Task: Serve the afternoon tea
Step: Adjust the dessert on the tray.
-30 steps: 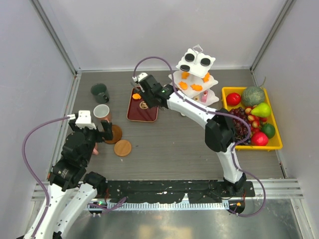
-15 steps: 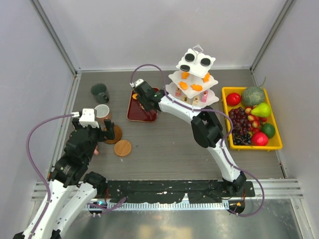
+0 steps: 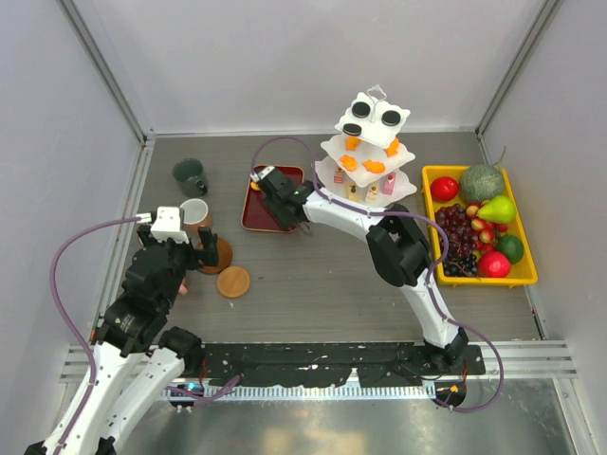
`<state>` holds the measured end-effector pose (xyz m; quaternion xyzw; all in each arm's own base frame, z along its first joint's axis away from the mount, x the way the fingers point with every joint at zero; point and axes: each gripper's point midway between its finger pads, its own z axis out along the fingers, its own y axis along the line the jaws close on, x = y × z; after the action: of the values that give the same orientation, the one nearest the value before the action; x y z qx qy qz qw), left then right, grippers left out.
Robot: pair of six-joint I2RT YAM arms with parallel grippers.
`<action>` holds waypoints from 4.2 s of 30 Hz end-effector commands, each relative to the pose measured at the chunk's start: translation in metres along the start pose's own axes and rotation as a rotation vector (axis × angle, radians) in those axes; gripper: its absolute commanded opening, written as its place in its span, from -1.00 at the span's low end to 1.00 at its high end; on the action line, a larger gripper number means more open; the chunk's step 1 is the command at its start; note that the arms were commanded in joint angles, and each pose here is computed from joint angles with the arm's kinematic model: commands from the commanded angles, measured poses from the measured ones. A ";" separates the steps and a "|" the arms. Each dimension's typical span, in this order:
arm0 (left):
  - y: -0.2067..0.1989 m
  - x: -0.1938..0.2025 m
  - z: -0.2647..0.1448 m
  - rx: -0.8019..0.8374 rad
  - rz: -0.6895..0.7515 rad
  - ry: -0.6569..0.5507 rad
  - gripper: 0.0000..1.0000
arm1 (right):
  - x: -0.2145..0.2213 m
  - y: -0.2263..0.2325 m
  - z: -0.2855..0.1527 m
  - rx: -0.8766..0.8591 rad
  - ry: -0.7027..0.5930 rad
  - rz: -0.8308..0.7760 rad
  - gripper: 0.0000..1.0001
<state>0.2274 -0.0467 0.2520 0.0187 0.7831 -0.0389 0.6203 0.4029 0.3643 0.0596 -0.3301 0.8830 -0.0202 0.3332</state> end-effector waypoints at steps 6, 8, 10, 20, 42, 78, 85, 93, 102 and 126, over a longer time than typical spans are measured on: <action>-0.001 -0.009 0.002 0.003 0.003 -0.040 0.98 | -0.047 -0.013 -0.057 -0.019 -0.135 0.056 -0.03; -0.001 -0.010 0.002 0.004 0.002 -0.043 0.98 | -0.052 -0.020 -0.059 -0.014 -0.149 0.066 -0.03; -0.001 -0.009 0.002 0.002 0.002 -0.040 0.98 | -0.060 -0.028 -0.061 0.000 -0.172 0.090 -0.02; -0.002 -0.009 0.003 0.006 0.004 -0.036 0.98 | -0.083 -0.041 -0.046 0.012 -0.213 0.090 -0.03; -0.001 -0.008 0.003 0.003 0.006 -0.035 0.98 | -0.070 -0.015 0.009 -0.039 -0.170 0.065 0.02; 0.000 -0.009 0.002 -0.003 0.007 -0.039 0.98 | -0.046 -0.048 -0.036 -0.005 -0.057 0.055 -0.07; 0.000 -0.009 0.003 -0.001 0.008 -0.038 0.98 | -0.044 -0.034 -0.026 -0.057 -0.047 0.007 -0.08; -0.001 -0.009 0.002 0.000 0.007 -0.040 0.98 | -0.036 -0.012 -0.037 -0.107 -0.035 -0.053 -0.10; -0.001 -0.010 0.001 0.002 0.005 -0.046 0.98 | -0.023 0.002 -0.078 -0.164 -0.064 -0.059 -0.10; 0.001 -0.010 0.001 -0.005 0.007 -0.045 0.98 | -0.069 -0.046 -0.044 0.048 -0.152 -0.037 -0.11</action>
<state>0.2273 -0.0460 0.2498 0.0248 0.7840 -0.0339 0.6194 0.4253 0.3489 0.1329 -0.3393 0.8630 -0.0197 0.3738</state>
